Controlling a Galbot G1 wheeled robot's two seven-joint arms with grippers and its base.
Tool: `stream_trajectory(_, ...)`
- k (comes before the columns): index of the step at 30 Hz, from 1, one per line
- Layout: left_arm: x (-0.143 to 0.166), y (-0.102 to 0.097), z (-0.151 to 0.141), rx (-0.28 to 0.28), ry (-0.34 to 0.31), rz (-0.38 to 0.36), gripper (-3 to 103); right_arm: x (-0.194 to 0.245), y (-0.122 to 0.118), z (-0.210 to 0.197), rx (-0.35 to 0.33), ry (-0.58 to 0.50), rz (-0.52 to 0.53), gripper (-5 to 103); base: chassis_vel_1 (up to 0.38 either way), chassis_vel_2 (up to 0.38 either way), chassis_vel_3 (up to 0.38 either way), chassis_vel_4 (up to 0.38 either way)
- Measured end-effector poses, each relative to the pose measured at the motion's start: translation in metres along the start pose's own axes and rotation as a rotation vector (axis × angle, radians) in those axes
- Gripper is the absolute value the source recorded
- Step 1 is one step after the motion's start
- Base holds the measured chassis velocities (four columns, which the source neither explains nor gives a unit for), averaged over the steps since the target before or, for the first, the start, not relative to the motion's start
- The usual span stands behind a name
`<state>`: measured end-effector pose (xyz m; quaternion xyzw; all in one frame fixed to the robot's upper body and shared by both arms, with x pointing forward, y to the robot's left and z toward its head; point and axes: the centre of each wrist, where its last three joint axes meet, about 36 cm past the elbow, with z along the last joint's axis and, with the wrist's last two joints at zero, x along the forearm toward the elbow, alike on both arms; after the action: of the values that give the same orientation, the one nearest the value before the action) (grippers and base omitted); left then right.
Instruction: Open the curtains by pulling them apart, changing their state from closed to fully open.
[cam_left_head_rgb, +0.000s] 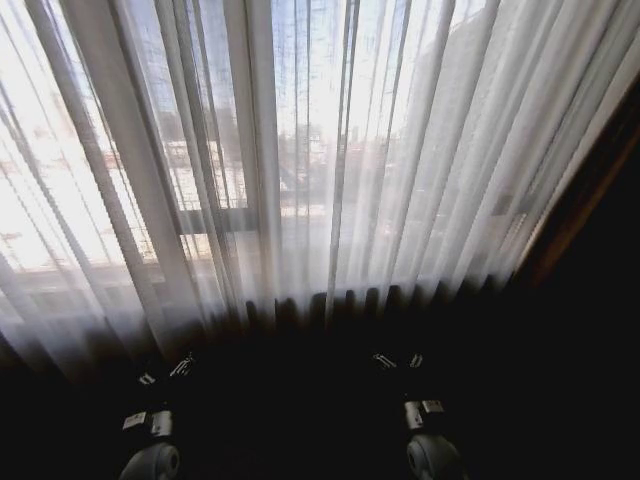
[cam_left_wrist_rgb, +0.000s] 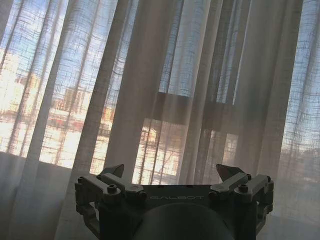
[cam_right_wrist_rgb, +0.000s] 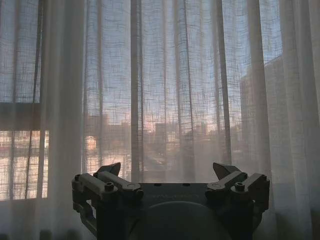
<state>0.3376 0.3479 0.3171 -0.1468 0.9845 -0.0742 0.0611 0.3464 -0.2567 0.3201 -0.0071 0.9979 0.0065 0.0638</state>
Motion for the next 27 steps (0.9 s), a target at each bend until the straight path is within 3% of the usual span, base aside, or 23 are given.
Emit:
stream_trajectory(16,0.0,0.0,0.0,0.0,0.0,0.0,100,0.007,0.019,-0.001,-0.017,-0.027,-0.049,100,-0.31,0.308,0.314,-0.305)
stream_trajectory(27,0.0,0.0,0.0,0.0,0.0,0.0,100,0.004,0.025,-0.002,0.016,-0.011,-0.085,100,-0.275,0.29,0.264,-0.304)
